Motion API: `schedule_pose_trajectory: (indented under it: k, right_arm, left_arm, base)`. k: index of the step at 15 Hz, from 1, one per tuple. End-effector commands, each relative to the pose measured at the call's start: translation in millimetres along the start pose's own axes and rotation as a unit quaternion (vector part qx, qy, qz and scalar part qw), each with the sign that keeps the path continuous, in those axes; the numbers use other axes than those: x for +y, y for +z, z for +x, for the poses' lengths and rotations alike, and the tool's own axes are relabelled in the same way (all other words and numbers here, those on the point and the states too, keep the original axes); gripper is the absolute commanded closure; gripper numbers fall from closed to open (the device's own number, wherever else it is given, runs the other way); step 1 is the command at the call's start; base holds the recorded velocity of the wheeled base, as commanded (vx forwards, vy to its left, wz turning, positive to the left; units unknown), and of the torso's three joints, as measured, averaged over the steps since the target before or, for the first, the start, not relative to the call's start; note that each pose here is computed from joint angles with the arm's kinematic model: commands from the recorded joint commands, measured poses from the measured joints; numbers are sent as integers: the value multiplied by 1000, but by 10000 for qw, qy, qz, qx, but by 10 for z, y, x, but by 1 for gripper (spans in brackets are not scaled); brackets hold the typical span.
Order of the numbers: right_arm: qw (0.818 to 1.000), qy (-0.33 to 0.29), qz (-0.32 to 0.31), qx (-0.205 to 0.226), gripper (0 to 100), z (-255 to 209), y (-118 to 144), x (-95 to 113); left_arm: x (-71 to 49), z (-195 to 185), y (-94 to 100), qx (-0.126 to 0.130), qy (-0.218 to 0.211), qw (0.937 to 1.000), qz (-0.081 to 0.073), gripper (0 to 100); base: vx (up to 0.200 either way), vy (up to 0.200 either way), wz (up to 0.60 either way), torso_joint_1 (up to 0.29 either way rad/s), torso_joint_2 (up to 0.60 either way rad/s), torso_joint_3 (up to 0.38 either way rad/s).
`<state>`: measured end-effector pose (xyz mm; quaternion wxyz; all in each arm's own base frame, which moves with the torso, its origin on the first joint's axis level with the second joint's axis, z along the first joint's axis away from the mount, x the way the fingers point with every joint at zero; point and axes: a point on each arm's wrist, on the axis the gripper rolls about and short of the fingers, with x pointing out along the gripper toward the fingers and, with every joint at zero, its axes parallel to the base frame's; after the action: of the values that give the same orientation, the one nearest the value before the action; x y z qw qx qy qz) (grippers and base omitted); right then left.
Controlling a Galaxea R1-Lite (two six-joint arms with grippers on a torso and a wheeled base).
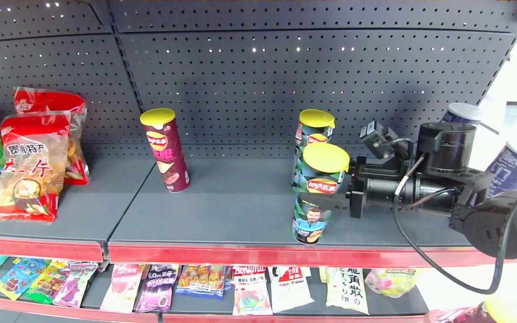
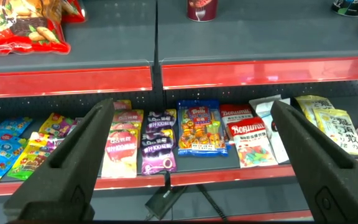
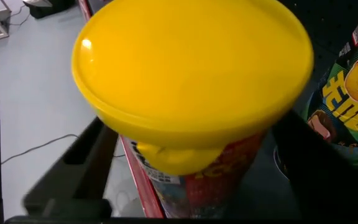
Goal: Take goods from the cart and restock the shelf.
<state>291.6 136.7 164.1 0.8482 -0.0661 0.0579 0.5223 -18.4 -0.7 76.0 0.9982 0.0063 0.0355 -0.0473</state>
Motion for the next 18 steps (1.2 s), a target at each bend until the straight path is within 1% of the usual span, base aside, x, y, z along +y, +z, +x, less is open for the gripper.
schedule_pose_trajectory:
  k: [1,3,7,11,13,15,17,18]
  right_arm:
    - [10000,-5,-20,-29,0,-9,15,0]
    - [10000,-38,-25,-43,0,-48,32,16]
    - [9990,-335,207,202,0,-389,-115,154]
    - [9972,-508,381,392,0,-490,-252,142]
    - [9962,-547,470,491,0,-543,-334,172]
    - [9932,-625,683,709,0,-669,-488,242]
    - [9903,-741,814,854,0,-769,-581,294]
    - [9858,-967,893,1040,0,-809,-659,328]
  left_arm:
    - [0,0,-1,2,3,10000,1,0]
    - [0,0,-1,2,-4,10000,1,0]
    - [0,1,-1,10,3,10000,-15,0]
    - [0,1,-1,10,3,10000,-7,0]
    - [0,1,-1,10,3,10000,0,0]
    - [0,0,4,2,-4,10000,1,0]
    - [0,1,0,10,-4,10000,8,0]
    - [0,1,0,10,-4,10000,0,0]
  base:
    - [0,0,0,0,0,0]
    - [0,0,0,0,0,0]
    - [0,0,0,0,0,0]
    - [0,0,0,0,0,0]
    - [0,0,0,0,0,0]
    - [0,0,0,0,0,0]
    - [0,0,0,0,0,0]
    - [0,0,0,0,0,0]
